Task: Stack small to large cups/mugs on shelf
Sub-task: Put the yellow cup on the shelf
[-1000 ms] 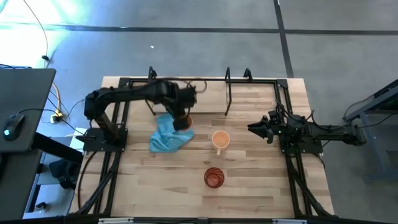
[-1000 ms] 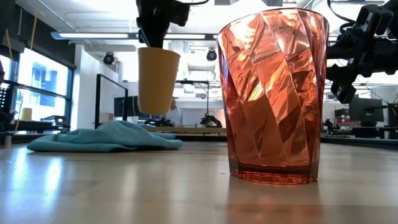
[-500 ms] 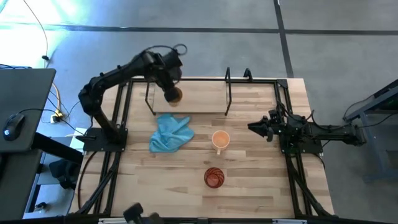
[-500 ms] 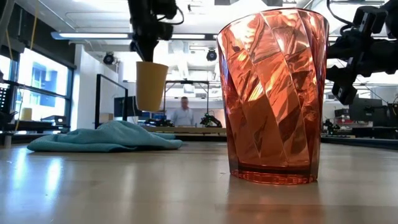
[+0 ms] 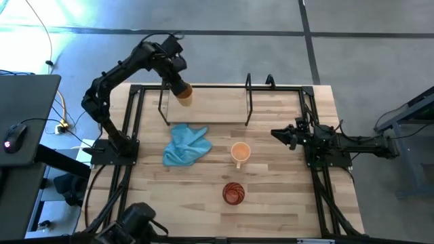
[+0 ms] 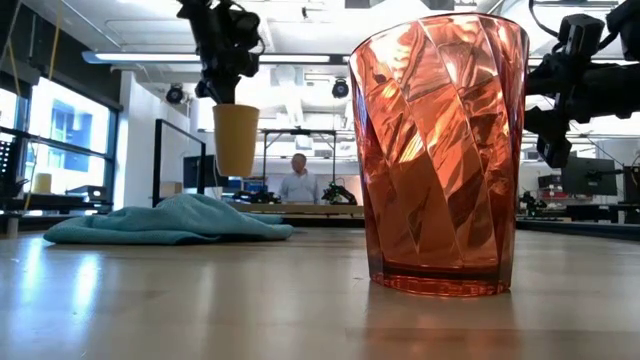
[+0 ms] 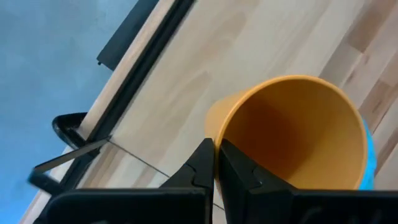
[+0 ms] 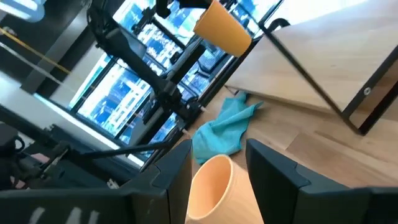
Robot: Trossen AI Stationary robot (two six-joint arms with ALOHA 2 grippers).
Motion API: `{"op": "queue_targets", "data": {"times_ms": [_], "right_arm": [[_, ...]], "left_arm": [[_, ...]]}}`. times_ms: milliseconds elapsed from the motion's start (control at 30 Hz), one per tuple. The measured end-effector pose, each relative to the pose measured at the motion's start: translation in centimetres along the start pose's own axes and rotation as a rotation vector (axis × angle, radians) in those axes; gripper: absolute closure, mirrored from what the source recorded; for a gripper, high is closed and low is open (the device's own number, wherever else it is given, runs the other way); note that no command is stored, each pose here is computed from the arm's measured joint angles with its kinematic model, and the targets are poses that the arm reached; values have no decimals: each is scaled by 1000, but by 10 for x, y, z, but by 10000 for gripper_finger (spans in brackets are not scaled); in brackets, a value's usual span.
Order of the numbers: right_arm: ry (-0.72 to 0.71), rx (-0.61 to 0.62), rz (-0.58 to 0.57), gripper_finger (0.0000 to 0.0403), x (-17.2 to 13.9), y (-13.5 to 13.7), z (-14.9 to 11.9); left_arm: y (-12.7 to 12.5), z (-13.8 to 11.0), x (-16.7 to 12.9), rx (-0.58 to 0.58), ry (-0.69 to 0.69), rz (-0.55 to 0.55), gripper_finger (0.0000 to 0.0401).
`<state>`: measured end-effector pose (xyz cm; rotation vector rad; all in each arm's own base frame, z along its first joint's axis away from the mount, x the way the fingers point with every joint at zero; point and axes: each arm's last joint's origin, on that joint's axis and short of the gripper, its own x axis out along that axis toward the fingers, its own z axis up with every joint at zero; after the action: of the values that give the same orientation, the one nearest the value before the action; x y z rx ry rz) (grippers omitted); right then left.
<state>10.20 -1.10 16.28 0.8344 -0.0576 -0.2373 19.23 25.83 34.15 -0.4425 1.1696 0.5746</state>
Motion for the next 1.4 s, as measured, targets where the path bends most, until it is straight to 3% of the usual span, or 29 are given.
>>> {"op": "queue_targets", "data": {"times_ms": [267,733,1400], "right_arm": [[-46,1,-31,263,0,0,2],[-77,18,-52,263,0,-1,3],[-76,-5,-53,263,0,-1,3]], "left_arm": [[19,-6,-3,-26,-14,-40,401],[24,2,25,0,53,-81,401],[25,0,30,-9,103,-79,401]]}}
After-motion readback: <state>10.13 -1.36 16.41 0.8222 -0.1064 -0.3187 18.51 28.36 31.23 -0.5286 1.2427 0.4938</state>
